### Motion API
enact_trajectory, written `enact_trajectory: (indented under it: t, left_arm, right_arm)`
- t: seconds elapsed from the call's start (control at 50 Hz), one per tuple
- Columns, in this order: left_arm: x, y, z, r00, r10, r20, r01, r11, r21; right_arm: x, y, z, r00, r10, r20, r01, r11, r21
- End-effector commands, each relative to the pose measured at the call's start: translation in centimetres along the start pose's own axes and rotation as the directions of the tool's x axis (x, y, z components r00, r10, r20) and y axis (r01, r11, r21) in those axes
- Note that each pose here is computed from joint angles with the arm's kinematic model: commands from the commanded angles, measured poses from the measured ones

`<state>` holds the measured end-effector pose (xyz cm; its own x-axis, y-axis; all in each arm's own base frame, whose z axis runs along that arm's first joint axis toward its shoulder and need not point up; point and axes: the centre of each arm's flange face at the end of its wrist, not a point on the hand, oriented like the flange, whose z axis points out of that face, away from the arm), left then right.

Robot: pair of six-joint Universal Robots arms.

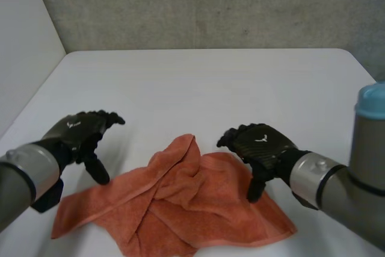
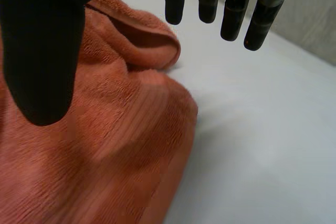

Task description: Fold the laundry

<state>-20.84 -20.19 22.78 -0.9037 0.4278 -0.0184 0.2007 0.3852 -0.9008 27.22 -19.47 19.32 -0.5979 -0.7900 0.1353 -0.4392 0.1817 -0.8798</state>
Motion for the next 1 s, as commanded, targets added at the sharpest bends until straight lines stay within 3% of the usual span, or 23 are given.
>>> enact_trajectory:
  t: [0.02,0.32,0.58,0.78,1.0]
  left_arm:
    - [-0.3,1.6,-1.3,0.999,-0.024,0.027,0.025,0.999,-0.023]
    - [-2.8,5.1,-0.1,0.99,-0.08,0.117,0.095,0.986,-0.135]
    - [-3.3,6.8,1.3,0.987,-0.095,0.127,0.12,0.971,-0.207]
    - [-3.8,5.8,2.1,0.992,-0.033,0.125,0.051,0.989,-0.142]
    - [-4.3,1.0,3.3,0.991,0.008,0.132,-0.012,1.0,0.029]
  right_arm:
    - [-0.9,-0.7,3.0,0.998,-0.058,0.03,0.055,0.994,0.095]
    - [1.0,-3.4,11.2,0.991,-0.115,0.069,0.098,0.972,0.211]
    - [0.5,-0.8,15.0,0.979,-0.048,0.198,0.021,0.99,0.137]
    - [-0.4,-1.1,15.9,0.95,0.091,0.3,-0.132,0.984,0.119]
    - [1.2,-4.8,16.4,0.967,0.084,0.241,-0.142,0.961,0.236]
